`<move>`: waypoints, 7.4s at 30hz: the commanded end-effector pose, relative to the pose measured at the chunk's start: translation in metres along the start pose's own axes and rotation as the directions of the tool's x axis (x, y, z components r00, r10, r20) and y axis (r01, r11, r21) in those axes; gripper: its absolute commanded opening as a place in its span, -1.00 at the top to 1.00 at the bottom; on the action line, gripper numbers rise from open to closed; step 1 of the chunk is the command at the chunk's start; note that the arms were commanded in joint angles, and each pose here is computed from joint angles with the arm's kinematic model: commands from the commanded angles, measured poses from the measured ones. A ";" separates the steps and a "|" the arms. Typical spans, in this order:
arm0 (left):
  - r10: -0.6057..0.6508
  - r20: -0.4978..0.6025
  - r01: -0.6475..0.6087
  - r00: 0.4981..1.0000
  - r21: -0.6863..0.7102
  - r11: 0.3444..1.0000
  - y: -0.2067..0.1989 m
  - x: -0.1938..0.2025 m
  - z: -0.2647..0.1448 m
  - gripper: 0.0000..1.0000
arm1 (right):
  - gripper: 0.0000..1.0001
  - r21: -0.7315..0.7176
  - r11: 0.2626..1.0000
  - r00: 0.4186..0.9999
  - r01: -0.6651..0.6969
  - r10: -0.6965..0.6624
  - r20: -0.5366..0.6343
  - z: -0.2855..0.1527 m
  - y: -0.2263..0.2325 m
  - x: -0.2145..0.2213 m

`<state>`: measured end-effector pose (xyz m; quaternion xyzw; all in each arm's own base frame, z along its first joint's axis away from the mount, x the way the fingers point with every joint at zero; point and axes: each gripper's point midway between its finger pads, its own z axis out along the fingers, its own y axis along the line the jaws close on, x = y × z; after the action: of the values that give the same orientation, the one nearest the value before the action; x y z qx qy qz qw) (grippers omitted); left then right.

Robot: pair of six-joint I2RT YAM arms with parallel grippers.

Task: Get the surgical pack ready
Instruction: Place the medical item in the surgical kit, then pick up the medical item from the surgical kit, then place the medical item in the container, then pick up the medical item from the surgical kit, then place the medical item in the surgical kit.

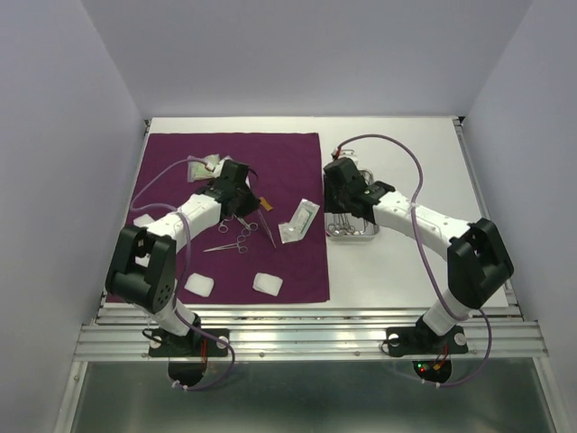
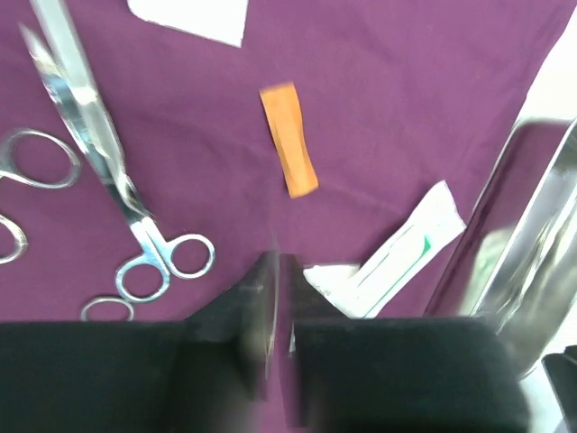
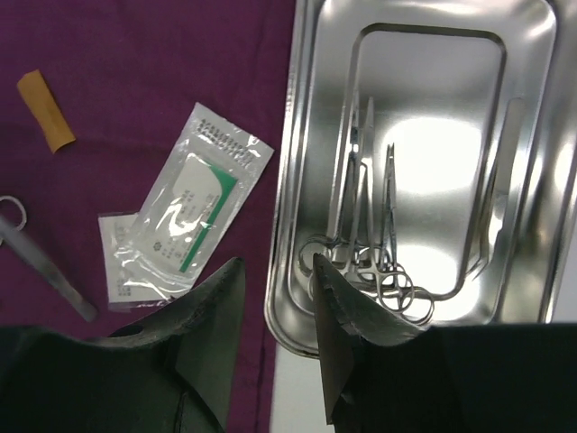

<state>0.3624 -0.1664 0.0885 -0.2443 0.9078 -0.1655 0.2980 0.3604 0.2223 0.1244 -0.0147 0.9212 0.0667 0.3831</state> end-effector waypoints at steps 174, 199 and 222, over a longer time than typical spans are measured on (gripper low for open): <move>-0.104 0.191 0.190 0.976 -0.515 0.836 0.126 -0.065 0.013 0.64 | -0.10 0.064 0.985 0.983 0.160 -0.165 0.075 0.029 0.030 -0.005; 0.058 0.127 -0.024 0.990 -0.258 0.966 0.006 -0.032 -0.018 0.92 | -0.13 0.081 0.992 0.988 0.100 -0.108 0.107 0.018 0.014 -0.016; 0.173 0.031 -0.168 0.984 -0.137 0.976 -0.102 -0.027 0.076 -0.09 | -0.15 0.047 0.999 0.993 0.017 -0.023 0.117 0.023 0.009 -0.037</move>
<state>0.4576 -0.2364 0.0590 -0.1929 0.9339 -0.0506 0.2968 0.3849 0.2235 0.1139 -0.0250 0.9089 0.0193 0.4158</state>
